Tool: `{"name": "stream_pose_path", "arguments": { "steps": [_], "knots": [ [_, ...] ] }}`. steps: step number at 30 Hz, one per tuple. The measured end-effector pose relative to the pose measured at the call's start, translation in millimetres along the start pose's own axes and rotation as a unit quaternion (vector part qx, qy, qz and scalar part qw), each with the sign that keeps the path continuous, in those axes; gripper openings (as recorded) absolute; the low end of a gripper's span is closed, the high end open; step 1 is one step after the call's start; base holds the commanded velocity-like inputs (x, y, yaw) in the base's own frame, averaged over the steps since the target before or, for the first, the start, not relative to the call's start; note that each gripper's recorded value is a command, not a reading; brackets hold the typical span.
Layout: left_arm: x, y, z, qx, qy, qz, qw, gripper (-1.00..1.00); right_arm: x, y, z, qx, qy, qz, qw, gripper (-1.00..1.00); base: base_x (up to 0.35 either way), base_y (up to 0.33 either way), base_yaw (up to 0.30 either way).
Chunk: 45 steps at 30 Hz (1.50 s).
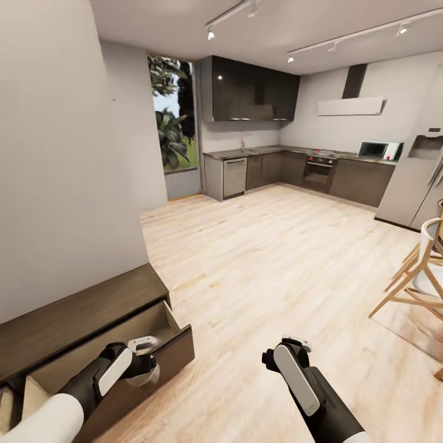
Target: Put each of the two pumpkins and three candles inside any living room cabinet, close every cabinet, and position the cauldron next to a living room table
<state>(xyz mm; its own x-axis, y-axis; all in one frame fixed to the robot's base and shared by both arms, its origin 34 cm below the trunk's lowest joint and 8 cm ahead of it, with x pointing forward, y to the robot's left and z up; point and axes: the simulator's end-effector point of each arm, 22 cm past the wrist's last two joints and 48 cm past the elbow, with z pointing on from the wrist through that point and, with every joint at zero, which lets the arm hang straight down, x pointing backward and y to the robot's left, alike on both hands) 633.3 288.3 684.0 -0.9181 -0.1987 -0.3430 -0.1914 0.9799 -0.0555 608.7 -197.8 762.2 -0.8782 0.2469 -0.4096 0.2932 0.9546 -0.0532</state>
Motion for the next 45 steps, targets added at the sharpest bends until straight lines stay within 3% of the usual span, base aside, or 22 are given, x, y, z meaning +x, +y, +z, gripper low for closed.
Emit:
{"name": "stream_pose_path", "arguments": {
  "steps": [16,45],
  "knots": [
    [-0.1,-0.1,-0.1,0.001,0.000,-0.001,1.0000,-1.00,0.4,-0.2,0.2,0.000,0.000,0.000,1.0000,1.00,0.278,0.000,0.285],
    [-0.9,0.1,-0.1,0.002,0.000,-0.004,1.0000,-1.00,1.1,-0.8,1.2,0.002,0.002,-0.001,1.0000,1.00,0.008,0.000,0.285]
  ]
}}
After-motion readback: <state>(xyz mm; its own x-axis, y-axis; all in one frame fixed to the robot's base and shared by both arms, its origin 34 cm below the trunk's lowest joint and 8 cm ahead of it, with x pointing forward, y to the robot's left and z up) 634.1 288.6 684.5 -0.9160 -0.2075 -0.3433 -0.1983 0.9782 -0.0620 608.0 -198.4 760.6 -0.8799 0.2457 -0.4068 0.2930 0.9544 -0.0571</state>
